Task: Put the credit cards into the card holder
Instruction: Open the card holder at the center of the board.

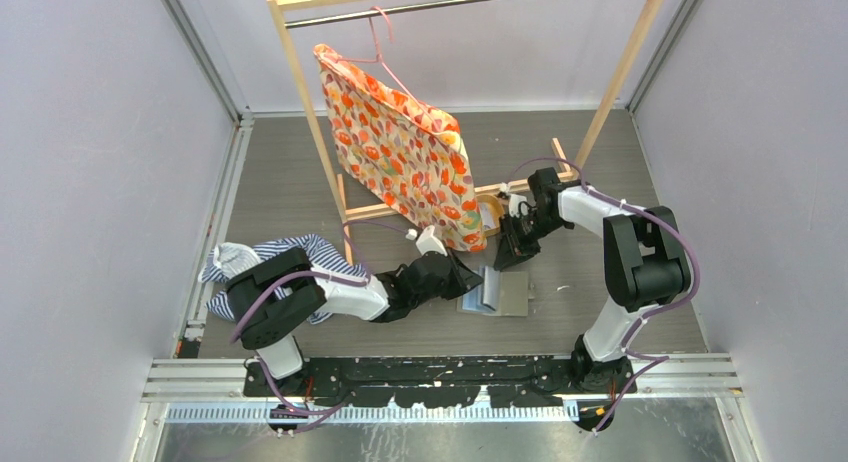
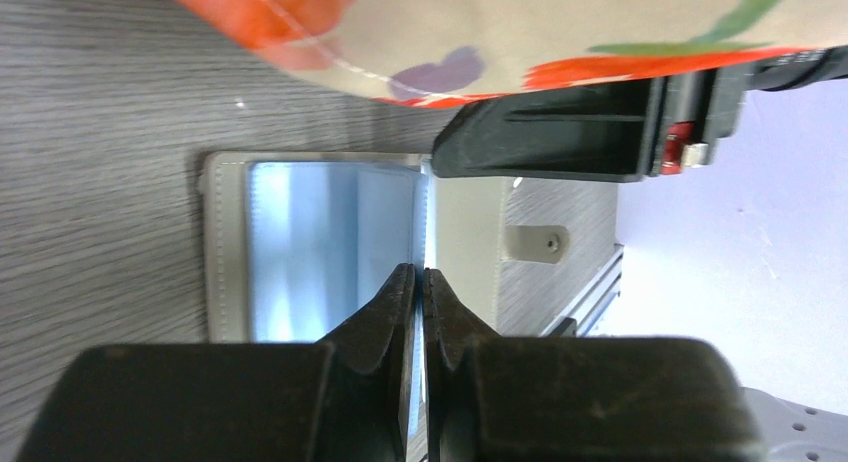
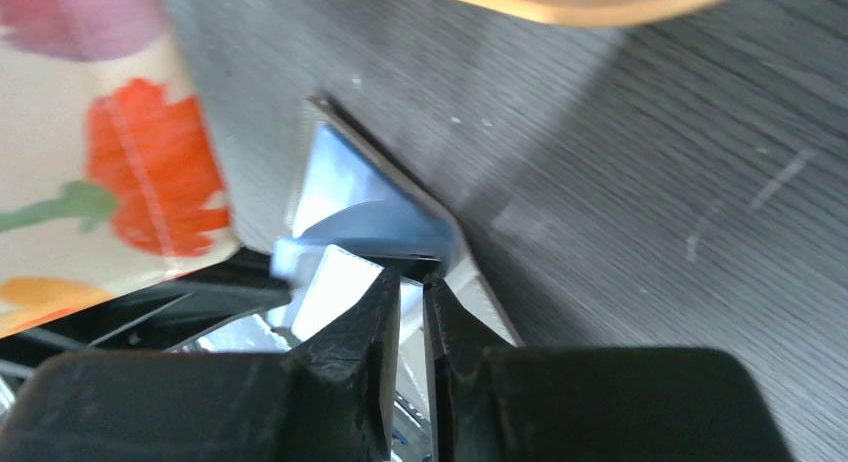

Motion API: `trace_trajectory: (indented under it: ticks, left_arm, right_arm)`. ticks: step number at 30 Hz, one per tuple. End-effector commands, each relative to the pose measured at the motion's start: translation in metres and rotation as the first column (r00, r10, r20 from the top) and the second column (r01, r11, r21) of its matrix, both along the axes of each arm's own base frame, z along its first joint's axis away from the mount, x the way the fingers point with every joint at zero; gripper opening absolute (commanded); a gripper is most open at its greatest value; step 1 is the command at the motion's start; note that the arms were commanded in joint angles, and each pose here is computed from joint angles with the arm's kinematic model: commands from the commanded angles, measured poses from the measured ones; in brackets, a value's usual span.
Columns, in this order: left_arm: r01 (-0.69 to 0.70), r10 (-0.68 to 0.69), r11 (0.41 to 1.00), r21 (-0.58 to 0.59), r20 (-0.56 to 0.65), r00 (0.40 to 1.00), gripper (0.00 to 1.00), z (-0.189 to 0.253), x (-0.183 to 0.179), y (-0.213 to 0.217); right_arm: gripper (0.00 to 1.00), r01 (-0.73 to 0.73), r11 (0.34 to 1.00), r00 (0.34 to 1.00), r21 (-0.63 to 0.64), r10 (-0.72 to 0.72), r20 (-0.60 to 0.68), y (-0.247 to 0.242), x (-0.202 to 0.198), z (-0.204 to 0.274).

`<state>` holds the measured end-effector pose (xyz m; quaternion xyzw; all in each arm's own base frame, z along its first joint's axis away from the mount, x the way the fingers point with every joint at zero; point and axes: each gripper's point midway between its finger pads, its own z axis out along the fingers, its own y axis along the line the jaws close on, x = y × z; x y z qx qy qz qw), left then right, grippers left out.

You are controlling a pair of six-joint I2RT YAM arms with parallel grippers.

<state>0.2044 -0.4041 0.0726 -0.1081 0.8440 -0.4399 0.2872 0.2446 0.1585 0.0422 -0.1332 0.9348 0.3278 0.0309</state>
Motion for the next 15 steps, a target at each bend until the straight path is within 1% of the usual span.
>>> trace_trajectory:
  ticks: [1, 5, 11, 15]
  left_arm:
    - [0.034, -0.029, 0.995, -0.092, 0.054, 0.998, 0.09, 0.027, 0.004, -0.021]
    - [0.048, -0.042, 0.993, -0.11, 0.05, 0.998, 0.1, 0.027, 0.003, -0.025]
    - [0.077, -0.071, 0.986, -0.146, 0.045, 0.996, 0.13, 0.027, 0.0, -0.034]
    - [0.092, -0.084, 0.978, -0.186, 0.051, 0.995, 0.18, 0.03, -0.002, -0.037]
  right_arm:
    - [0.19, 0.005, 0.991, 0.998, -0.135, 0.004, 0.066, -0.02, 0.016, -0.002]
    - [0.18, -0.064, 0.975, 0.995, -0.211, 0.078, 0.058, -0.029, 0.011, -0.01]
    - [0.18, -0.113, 0.966, 0.992, -0.234, 0.121, 0.02, -0.028, 0.005, -0.019]
    - [0.18, -0.157, 0.946, 0.987, -0.285, 0.159, -0.015, -0.034, 0.0, -0.032]
